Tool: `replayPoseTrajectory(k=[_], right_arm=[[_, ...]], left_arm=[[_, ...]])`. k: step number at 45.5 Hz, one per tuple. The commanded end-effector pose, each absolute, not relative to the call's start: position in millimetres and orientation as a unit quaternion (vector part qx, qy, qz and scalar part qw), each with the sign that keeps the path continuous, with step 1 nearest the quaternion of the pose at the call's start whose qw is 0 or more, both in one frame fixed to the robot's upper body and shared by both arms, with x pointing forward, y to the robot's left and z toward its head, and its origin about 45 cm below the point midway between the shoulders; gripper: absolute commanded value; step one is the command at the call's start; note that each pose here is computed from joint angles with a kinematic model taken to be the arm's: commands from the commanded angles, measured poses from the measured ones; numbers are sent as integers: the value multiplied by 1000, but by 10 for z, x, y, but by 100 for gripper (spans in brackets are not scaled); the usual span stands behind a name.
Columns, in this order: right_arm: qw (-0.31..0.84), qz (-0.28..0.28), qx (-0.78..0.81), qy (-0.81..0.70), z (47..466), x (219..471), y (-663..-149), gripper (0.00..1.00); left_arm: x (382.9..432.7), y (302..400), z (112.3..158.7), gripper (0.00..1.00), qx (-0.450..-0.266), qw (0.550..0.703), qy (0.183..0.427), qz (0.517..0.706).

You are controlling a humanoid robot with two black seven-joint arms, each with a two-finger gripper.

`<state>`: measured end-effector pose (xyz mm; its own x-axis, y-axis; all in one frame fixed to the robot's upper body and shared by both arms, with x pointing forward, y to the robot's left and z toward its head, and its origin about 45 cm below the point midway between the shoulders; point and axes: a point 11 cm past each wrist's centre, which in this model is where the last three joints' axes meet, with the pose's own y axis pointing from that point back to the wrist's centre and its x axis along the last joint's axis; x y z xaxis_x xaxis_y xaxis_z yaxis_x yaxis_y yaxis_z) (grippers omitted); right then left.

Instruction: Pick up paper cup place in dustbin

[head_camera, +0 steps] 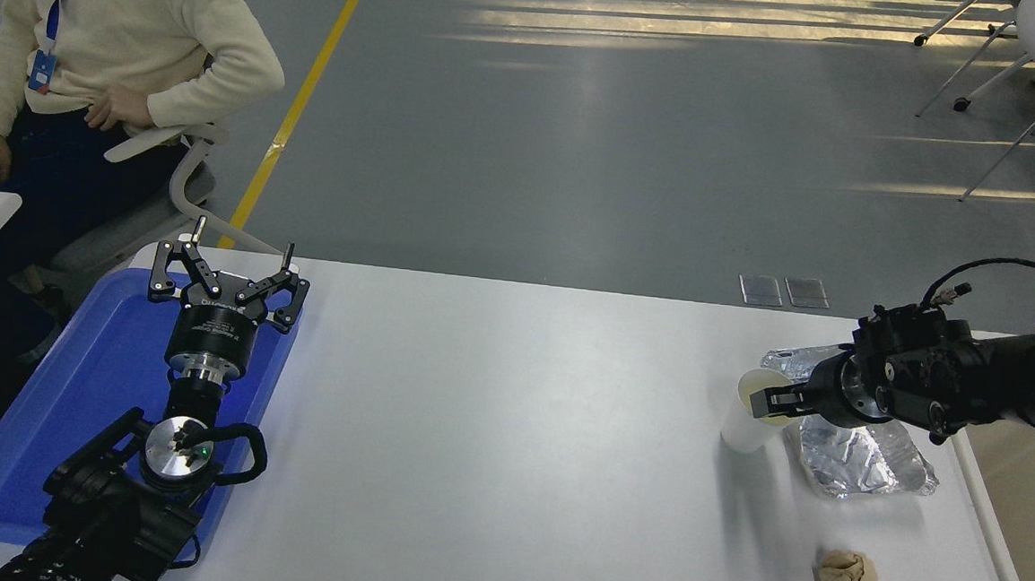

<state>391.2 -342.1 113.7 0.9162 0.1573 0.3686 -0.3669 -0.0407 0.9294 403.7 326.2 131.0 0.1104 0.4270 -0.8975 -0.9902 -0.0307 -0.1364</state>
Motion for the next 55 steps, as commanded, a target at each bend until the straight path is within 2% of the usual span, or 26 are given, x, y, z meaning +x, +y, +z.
replayPoseTrajectory(k=[1,16,24,42,55], right_arm=[[687,192,696,-75,1136,3921,-3405,0],[684,196,698,-76,1192,3950,-3372,0],[676,200,705,-75,1398,4009,-3287,0],[652,224,723,-48,2579,4025,-2840,0],[644,233,727,-46,3403,3946,-2531,0]], left_arm=[[4037,3261,1310,100,-425,612,331,579],[4037,3261,1310,100,-425,612,331,579],[4037,3261,1310,100,-425,612,331,579],[4037,3261,1310,100,-425,612,331,579],[4037,3261,1310,100,-425,612,331,579]])
